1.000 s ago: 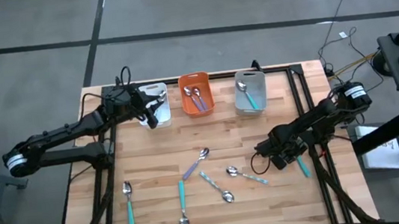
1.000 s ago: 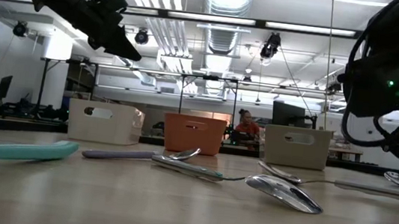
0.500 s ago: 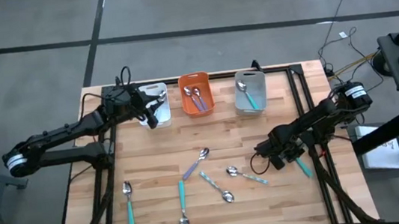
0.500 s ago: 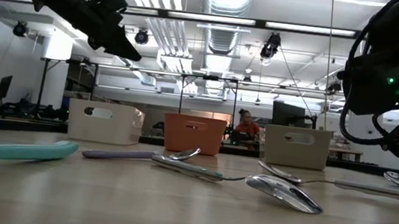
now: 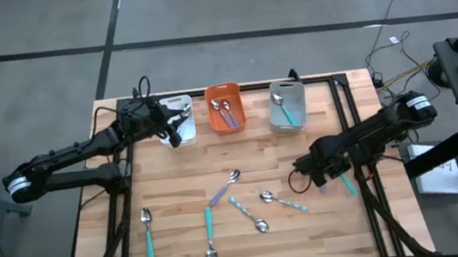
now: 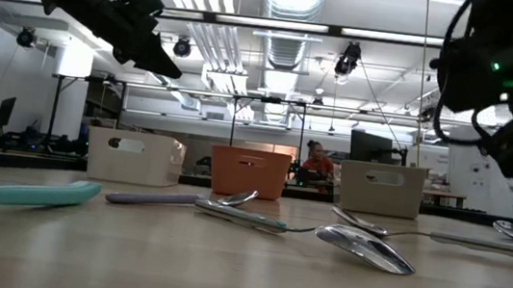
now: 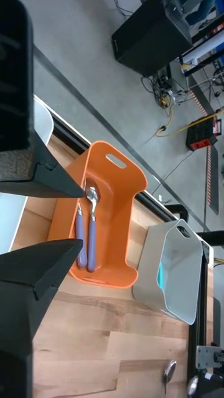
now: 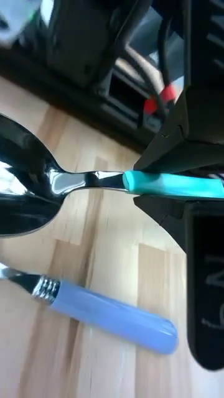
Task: Sort silverware by color (type)
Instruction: Put the green spoon into the gray bin, then put the purple spoon into the orange bin
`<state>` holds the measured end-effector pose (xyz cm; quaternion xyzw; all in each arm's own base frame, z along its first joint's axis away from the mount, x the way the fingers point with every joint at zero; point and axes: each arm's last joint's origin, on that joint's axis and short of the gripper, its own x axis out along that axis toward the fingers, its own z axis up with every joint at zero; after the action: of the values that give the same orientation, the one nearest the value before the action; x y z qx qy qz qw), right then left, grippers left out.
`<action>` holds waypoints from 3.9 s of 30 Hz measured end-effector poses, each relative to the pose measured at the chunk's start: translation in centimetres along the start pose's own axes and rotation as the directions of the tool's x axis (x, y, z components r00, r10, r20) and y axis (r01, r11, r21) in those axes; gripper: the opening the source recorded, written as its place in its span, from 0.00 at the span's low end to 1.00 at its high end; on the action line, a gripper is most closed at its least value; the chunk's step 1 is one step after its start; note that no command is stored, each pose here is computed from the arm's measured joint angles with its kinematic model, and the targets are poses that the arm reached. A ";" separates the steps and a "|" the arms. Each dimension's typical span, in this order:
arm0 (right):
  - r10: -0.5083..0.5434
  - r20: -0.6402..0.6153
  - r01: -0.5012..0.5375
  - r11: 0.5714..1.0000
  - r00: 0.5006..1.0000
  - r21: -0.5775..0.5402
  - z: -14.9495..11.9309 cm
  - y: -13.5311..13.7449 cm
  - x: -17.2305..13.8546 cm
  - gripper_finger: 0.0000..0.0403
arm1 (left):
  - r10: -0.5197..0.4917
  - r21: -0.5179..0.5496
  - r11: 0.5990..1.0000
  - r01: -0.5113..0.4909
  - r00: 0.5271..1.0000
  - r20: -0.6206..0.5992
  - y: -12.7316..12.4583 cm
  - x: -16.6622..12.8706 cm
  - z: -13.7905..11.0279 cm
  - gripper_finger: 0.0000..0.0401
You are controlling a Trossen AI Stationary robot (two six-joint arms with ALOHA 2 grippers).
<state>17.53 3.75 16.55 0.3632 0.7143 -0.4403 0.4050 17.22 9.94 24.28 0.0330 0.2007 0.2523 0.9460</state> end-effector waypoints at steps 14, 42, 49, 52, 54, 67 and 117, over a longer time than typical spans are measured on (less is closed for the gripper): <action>0.341 0.270 -0.351 0.936 0.900 -0.015 2.3 0.1 -11.3 0.08 | 0.000 0.000 1.000 0.000 1.000 0.000 0.0 0.0 0.0 0.24; 0.405 0.135 -0.362 0.895 0.904 -0.262 24.5 -4.2 -19.6 0.08 | -0.001 0.004 1.000 0.001 1.000 -0.007 0.0 0.0 -0.1 0.24; 0.381 0.090 -0.350 0.904 0.920 -0.246 27.4 -5.2 -17.7 0.08 | -0.003 0.006 1.000 0.003 1.000 -0.019 0.0 0.0 -0.2 0.24; 0.348 0.080 -0.321 0.916 0.934 -0.240 27.9 -5.1 -16.9 0.08 | -0.003 0.003 1.000 0.003 1.000 -0.019 0.0 0.0 -0.2 0.24; 0.319 0.073 -0.295 0.927 0.945 -0.229 28.2 -4.9 -16.3 0.08 | -0.003 0.002 1.000 0.003 1.000 -0.022 0.0 0.0 -0.3 0.24; 0.306 0.049 -0.292 0.937 0.951 -0.193 28.9 -4.0 -13.4 0.08 | -0.004 0.001 1.000 0.004 1.000 -0.027 -0.1 0.0 -0.3 0.24; 0.393 0.228 -0.331 0.906 0.891 -0.265 29.8 -3.1 -12.4 0.37 | -0.004 -0.025 1.000 0.004 0.999 -0.032 -0.1 0.0 -0.4 0.24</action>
<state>27.57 -26.81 20.29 0.3787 0.6142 -0.3214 0.6133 17.12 9.88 23.93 0.0167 0.2126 0.2533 0.9436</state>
